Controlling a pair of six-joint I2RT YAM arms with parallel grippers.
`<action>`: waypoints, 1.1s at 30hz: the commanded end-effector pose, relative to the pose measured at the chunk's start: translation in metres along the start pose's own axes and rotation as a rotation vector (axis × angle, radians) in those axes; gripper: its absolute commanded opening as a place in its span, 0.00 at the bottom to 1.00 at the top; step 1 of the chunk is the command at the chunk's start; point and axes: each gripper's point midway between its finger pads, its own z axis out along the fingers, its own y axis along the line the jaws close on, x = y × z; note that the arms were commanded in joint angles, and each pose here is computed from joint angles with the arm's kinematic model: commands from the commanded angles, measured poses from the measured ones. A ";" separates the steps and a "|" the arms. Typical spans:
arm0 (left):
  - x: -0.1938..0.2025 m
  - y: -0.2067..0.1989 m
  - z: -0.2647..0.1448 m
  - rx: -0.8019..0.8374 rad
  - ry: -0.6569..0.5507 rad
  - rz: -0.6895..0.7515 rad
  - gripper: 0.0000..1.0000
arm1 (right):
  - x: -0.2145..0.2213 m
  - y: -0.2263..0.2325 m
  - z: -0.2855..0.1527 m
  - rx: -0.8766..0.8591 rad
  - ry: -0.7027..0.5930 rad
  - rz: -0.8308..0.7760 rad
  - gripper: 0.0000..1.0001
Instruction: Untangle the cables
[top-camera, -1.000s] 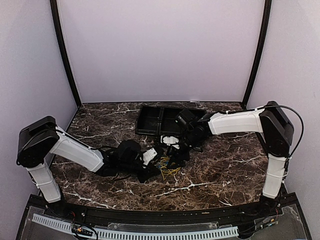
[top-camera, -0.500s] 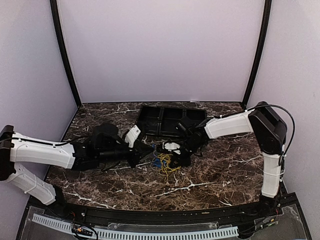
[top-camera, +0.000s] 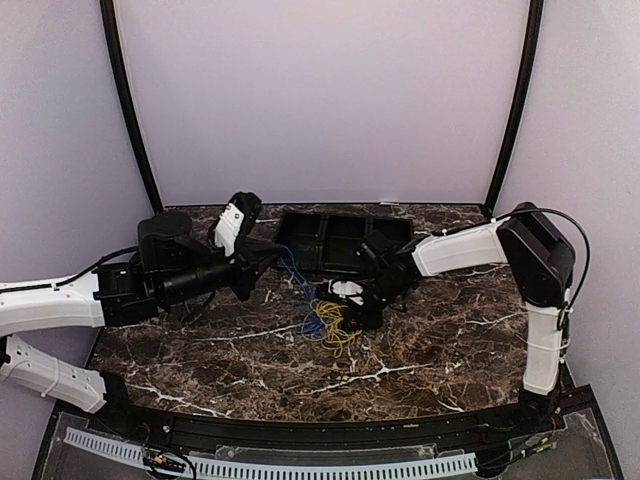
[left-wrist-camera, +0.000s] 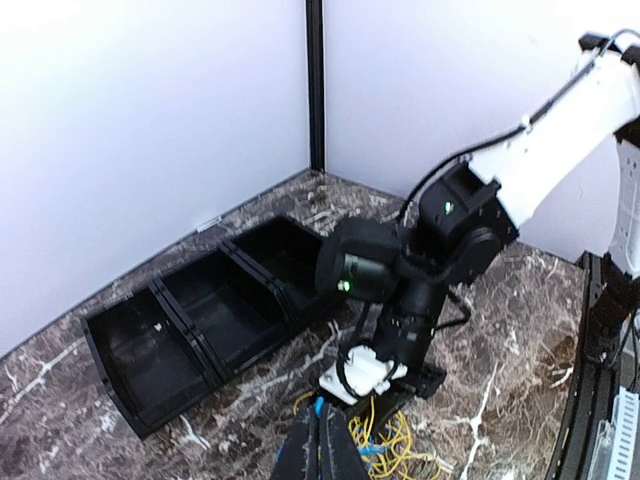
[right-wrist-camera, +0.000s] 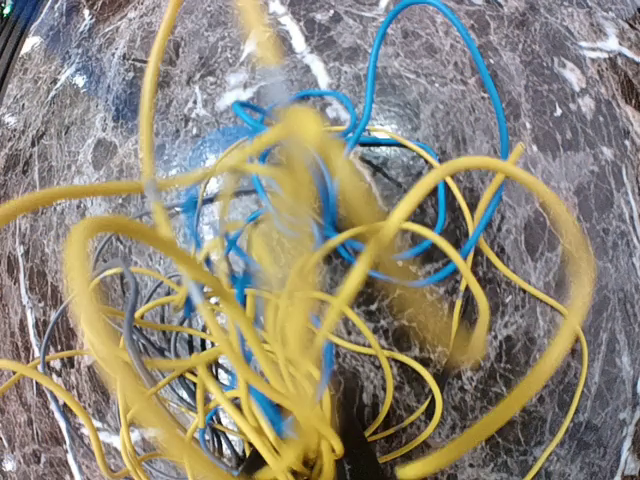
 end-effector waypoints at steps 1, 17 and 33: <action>-0.094 0.008 -0.036 -0.044 -0.231 0.024 0.00 | 0.022 -0.004 -0.003 0.013 0.050 0.058 0.14; -0.192 0.030 -0.123 -0.141 -0.443 0.054 0.00 | 0.016 -0.010 -0.020 0.025 0.010 0.083 0.16; -0.316 0.044 -0.209 -0.208 -0.609 0.084 0.00 | 0.019 -0.017 -0.019 0.031 0.009 0.091 0.16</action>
